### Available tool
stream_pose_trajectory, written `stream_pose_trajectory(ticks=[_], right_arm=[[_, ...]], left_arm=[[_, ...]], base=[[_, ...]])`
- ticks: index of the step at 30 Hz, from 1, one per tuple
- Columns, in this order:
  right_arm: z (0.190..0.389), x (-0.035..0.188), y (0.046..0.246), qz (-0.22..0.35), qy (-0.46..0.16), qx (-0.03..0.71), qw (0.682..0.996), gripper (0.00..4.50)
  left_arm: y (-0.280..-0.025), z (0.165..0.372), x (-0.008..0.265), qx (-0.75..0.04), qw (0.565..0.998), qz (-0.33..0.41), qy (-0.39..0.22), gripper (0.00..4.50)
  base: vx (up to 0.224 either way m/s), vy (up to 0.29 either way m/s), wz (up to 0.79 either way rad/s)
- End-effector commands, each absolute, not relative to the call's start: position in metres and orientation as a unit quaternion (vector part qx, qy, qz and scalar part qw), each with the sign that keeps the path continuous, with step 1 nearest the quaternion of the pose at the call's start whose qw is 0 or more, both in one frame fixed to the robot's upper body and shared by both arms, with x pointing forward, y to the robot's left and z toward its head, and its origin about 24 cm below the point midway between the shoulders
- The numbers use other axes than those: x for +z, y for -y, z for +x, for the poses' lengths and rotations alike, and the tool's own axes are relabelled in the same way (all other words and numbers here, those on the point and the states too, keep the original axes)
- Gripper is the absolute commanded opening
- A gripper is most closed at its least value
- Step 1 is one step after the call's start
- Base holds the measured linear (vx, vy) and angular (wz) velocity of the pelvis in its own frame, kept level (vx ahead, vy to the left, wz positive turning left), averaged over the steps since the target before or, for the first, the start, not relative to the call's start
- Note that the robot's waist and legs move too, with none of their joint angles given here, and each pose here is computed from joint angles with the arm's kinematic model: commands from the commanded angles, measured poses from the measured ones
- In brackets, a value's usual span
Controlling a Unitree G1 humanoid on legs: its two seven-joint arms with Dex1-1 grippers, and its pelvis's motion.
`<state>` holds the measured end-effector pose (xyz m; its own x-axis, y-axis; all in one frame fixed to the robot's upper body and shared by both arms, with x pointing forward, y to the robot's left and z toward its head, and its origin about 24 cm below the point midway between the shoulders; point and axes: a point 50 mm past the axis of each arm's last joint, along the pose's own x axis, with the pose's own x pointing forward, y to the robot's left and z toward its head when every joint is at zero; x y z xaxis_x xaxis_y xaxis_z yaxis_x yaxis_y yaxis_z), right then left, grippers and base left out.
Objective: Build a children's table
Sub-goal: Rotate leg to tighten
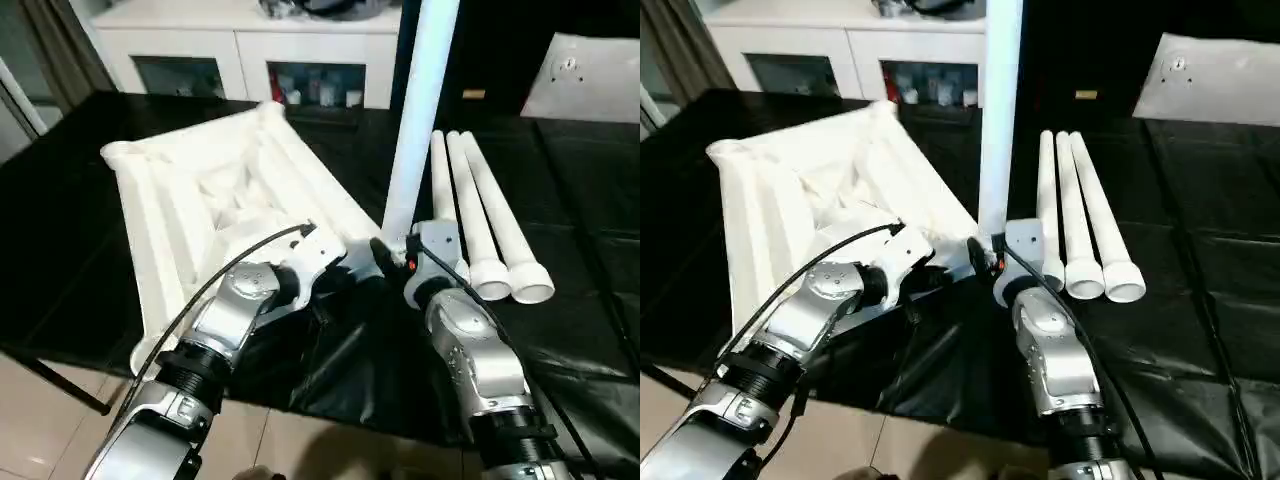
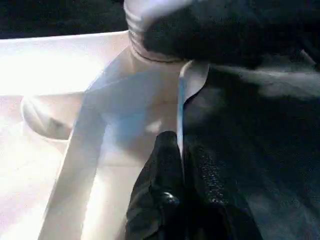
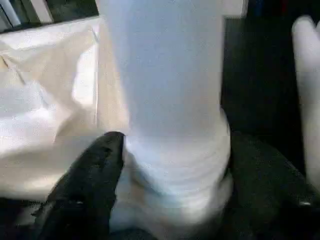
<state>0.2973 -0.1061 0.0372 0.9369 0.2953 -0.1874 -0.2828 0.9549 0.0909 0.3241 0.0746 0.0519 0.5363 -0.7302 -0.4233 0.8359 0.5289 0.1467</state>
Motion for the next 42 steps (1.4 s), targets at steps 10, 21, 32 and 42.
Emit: stream_pose_trajectory(ticks=[10, 21, 32, 42], right_arm=[[0.283, 0.046, 0.122, 0.025, -0.066, 0.246, 0.967, 4.42], [0.26, 0.06, 0.144, -0.095, -0.087, 0.468, 0.874, 4.42], [0.267, 0.071, 0.15, -0.131, -0.117, 0.569, 0.804, 4.42], [0.262, 0.067, 0.148, -0.129, -0.145, 0.612, 0.766, 4.42]], left_arm=[[-0.114, 0.326, 0.068, -0.494, 0.829, 0.233, -0.121, 0.0], [-0.148, 0.313, 0.066, -0.622, 0.714, 0.284, -0.149, 0.0], [-0.145, 0.303, 0.07, -0.724, 0.605, 0.289, -0.159, 0.0], [-0.146, 0.307, 0.071, -0.725, 0.599, 0.304, -0.152, 0.0]], base=[[0.0, 0.0, 0.0], [0.0, 0.0, 0.0], [0.0, 0.0, 0.0], [0.0, 0.0, 0.0]])
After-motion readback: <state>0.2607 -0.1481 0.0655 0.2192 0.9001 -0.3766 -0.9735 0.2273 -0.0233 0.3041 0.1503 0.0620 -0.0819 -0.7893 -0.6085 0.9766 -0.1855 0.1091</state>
